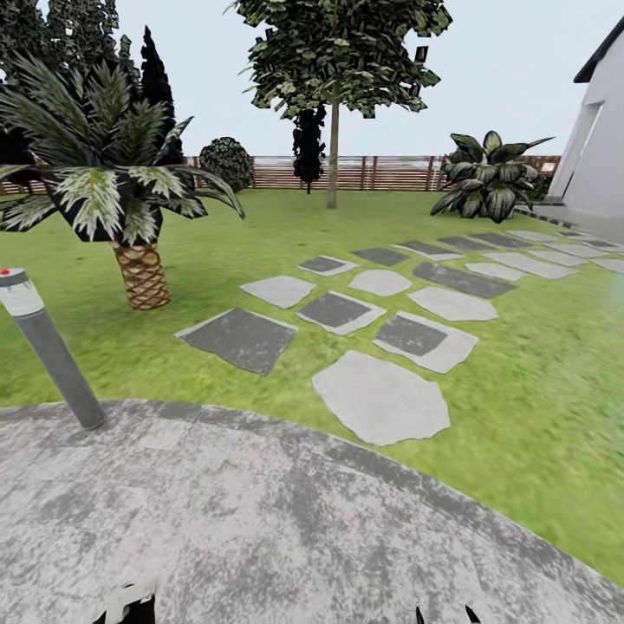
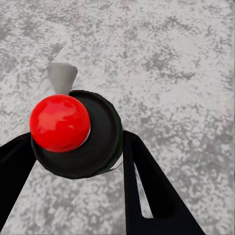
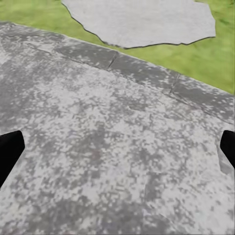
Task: In the garden, pick up the pesticide atomizer on the floor and spray pesticide onto both trees until each tree trunk is fully covered.
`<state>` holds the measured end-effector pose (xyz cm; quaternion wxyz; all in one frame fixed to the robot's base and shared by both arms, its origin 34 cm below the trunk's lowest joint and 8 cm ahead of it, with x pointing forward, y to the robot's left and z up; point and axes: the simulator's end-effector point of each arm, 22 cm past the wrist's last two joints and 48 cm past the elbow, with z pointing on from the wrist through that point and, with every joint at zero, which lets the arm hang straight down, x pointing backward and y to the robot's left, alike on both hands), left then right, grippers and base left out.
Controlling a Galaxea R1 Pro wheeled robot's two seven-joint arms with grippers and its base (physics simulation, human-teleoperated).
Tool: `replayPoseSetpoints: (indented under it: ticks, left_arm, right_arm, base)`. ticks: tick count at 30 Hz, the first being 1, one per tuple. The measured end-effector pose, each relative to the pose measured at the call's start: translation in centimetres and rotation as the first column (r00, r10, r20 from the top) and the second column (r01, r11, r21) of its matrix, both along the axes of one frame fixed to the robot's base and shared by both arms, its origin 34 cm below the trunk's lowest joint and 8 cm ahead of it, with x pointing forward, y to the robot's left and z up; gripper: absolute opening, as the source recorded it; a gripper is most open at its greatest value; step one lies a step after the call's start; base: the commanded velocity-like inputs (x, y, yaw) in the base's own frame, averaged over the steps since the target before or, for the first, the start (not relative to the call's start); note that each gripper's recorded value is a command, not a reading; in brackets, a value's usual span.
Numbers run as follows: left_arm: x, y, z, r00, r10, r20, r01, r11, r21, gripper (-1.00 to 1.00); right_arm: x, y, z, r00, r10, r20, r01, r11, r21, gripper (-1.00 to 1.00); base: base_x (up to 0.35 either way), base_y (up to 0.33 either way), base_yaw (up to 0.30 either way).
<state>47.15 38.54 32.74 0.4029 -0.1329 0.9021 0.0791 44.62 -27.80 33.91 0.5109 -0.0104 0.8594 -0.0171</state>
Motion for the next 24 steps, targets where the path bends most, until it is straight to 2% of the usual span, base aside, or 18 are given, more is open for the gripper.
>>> replayPoseSetpoints:
  ticks: [24]
  left_arm:
    - [0.05, 0.05, 0.05, 1.0, 0.0, 0.002, 0.0, 1.0, 0.001, -1.0]
  right_arm:
    - [0.03, -0.02, 0.01, 1.0, 0.0, 0.0, 0.0, 1.0, 0.0, 1.0]
  base:
    - [0.34, 0.0, 0.0]
